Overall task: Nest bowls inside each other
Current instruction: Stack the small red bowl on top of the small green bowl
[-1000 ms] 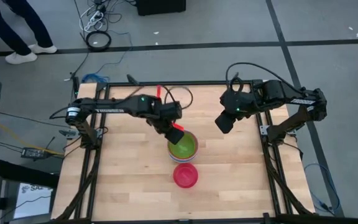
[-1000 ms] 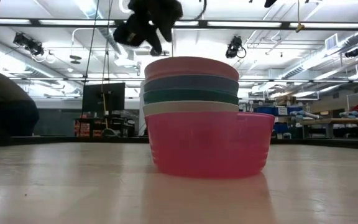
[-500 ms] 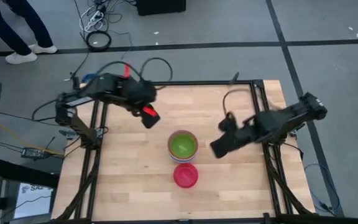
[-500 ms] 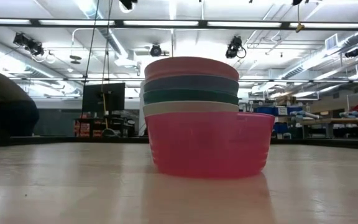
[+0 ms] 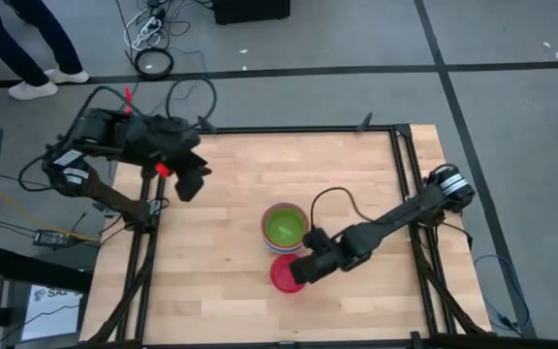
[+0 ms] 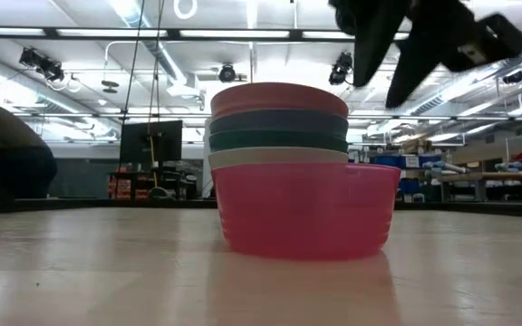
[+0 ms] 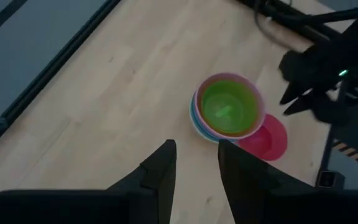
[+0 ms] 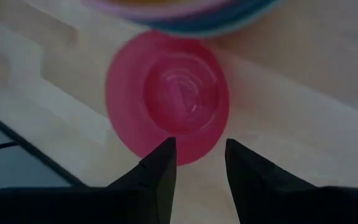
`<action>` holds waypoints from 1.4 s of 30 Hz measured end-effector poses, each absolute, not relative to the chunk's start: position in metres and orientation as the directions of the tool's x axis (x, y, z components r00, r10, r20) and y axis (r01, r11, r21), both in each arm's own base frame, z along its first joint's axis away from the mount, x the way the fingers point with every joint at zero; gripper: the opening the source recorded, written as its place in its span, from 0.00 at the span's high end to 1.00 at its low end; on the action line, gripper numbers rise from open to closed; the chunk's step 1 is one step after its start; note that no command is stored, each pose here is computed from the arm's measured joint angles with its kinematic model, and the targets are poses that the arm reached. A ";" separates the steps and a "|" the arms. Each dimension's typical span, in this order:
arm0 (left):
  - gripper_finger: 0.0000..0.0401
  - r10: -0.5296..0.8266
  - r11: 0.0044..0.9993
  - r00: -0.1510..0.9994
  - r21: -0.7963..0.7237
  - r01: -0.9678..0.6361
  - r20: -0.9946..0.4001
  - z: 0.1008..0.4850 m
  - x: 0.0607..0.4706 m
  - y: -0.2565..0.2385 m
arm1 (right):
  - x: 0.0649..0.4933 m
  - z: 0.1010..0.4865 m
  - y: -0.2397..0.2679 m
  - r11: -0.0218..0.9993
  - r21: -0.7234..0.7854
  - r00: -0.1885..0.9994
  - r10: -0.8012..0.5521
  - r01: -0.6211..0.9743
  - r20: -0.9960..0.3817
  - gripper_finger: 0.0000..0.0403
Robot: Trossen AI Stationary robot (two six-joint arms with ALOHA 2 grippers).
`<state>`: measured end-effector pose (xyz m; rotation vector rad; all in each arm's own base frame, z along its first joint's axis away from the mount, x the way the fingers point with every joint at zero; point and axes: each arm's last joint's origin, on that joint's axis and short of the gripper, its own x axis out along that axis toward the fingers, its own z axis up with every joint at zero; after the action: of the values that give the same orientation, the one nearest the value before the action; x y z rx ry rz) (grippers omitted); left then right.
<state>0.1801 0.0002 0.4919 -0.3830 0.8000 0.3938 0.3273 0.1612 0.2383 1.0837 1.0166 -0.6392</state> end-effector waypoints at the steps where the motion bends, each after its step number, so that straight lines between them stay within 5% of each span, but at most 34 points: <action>1: 0.68 0.192 0.860 0.639 -0.186 -0.475 -0.745 0.493 0.177 0.000 | 0.330 0.232 0.164 0.364 0.404 0.416 0.049 0.839 -0.908 0.69; 21: 0.68 0.213 0.857 0.661 -0.187 -0.480 -0.720 0.498 0.163 0.001 | 0.351 0.174 0.171 0.348 0.303 0.317 0.017 0.887 -0.948 0.70; 28: 0.68 0.212 0.859 0.662 -0.186 -0.477 -0.719 0.498 0.164 0.001 | 0.357 0.165 0.171 0.366 0.310 0.317 0.042 0.878 -0.948 0.89; 30: 0.68 0.212 0.859 0.661 -0.185 -0.477 -0.720 0.498 0.164 0.001 | 0.358 0.166 0.171 0.372 0.326 0.332 0.050 0.869 -0.942 0.97; 36: 0.68 0.216 0.869 0.661 -0.167 -0.466 -0.719 0.498 0.164 0.001 | 0.353 0.181 0.179 0.372 0.379 0.387 0.057 0.847 -0.920 1.00; 42: 0.68 0.220 0.868 0.660 -0.165 -0.468 -0.719 0.498 0.164 0.001 | 0.340 0.241 0.192 0.378 0.521 0.558 0.014 0.765 -0.830 1.00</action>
<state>0.1636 0.0012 0.4982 -0.3531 0.7565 0.3982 0.3398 0.1919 0.2412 1.0900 0.8665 -0.5659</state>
